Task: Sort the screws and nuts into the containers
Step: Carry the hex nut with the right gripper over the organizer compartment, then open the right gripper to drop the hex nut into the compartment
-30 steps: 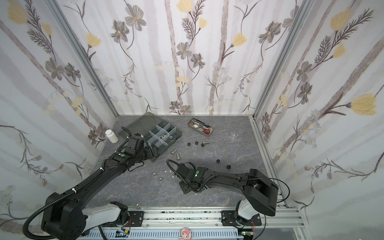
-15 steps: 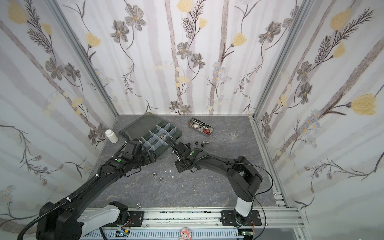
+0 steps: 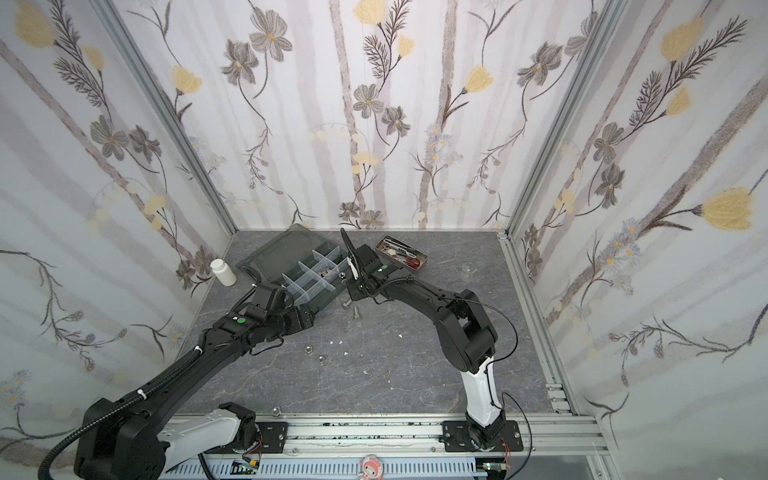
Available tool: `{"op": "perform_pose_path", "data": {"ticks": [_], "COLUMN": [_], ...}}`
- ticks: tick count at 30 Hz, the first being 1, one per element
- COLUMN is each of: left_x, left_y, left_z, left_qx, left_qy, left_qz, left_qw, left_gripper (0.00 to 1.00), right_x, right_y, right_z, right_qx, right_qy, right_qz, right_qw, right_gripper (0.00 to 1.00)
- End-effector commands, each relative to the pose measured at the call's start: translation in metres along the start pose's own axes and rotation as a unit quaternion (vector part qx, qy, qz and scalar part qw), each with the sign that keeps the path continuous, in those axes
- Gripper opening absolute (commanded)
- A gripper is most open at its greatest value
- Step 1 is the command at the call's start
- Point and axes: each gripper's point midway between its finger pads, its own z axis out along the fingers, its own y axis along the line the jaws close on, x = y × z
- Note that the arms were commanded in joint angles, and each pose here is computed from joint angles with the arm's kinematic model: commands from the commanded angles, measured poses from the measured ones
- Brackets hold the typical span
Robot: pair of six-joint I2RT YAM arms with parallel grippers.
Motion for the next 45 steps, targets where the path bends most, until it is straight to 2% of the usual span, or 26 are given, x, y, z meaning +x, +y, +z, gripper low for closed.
{"op": "perform_pose_path", "data": {"ticks": [1, 7, 20, 28, 36, 41, 45], "left_x": [0.002, 0.003, 0.009, 0.011, 0.02, 0.027, 0.027], "left_y": [0.003, 0.001, 0.009, 0.015, 0.021, 0.023, 0.023], "left_z": [0.003, 0.007, 0.019, 0.019, 0.026, 0.034, 0.036], "left_qx": [-0.006, -0.002, -0.023, -0.035, -0.04, -0.039, -0.04], "left_qy": [0.002, 0.008, 0.022, 0.022, 0.03, 0.041, 0.044], "left_qz": [-0.003, 0.002, -0.002, -0.01, -0.027, -0.031, -0.03], "left_qw": [1.0, 1.0, 0.999, 0.999, 0.998, 0.998, 0.998], "left_gripper": [0.99, 0.99, 0.99, 0.97, 0.93, 0.9, 0.88], "right_x": [-0.024, -0.058, -0.102, -0.108, -0.098, -0.094, -0.088], "right_y": [0.003, -0.001, -0.012, -0.011, -0.013, -0.016, -0.019], "right_z": [0.007, 0.021, 0.044, 0.06, 0.069, 0.071, 0.078], "right_qx": [-0.026, -0.043, -0.094, -0.128, -0.127, -0.118, -0.114], "right_qy": [-0.019, -0.045, -0.1, -0.115, -0.097, -0.091, -0.083], "right_qz": [-0.003, 0.007, 0.043, 0.072, 0.075, 0.071, 0.073], "right_qw": [0.999, 0.998, 0.99, 0.982, 0.984, 0.986, 0.987], "right_gripper": [0.2, 0.2, 0.17, 0.17, 0.17, 0.22, 0.36]}}
